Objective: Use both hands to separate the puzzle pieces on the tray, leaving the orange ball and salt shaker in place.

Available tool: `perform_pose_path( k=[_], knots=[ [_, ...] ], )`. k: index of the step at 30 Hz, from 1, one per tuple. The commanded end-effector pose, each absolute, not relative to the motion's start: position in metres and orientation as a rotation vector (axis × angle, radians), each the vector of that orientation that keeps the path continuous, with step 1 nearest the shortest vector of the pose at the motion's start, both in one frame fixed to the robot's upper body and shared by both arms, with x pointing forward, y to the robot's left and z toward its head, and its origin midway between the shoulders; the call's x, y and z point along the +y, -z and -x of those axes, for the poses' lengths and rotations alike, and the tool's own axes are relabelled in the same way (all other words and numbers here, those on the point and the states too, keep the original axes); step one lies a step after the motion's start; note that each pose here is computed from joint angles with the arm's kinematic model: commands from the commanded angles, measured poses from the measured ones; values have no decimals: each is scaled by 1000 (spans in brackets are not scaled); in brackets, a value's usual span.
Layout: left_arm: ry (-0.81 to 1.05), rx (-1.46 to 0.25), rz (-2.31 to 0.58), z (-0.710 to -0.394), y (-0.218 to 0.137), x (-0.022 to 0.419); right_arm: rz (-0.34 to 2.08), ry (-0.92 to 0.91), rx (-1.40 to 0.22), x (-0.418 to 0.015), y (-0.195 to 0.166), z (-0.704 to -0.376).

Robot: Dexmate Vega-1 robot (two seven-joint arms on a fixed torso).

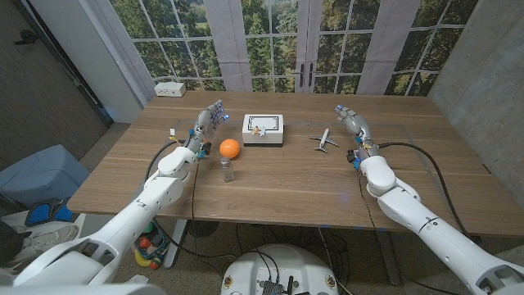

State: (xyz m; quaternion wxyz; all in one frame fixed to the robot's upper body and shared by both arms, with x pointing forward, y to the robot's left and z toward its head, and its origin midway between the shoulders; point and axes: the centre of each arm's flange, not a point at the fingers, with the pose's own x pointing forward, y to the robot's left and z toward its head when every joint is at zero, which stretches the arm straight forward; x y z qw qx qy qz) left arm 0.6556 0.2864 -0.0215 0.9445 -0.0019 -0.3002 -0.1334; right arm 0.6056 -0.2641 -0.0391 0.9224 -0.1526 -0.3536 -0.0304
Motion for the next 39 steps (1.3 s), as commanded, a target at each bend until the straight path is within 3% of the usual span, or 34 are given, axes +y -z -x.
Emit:
perform_pose_path(
  k=[1, 25, 39],
  knots=[
    [283, -603, -12, -654, 23, 284, 448, 111, -778, -250, 38, -591],
    [283, -618, -25, -644, 24, 280, 698, 207, -856, -222, 41, -566],
    [276, -624, -27, -634, 29, 284, 801, 161, -887, -196, 46, -559]
  ],
)
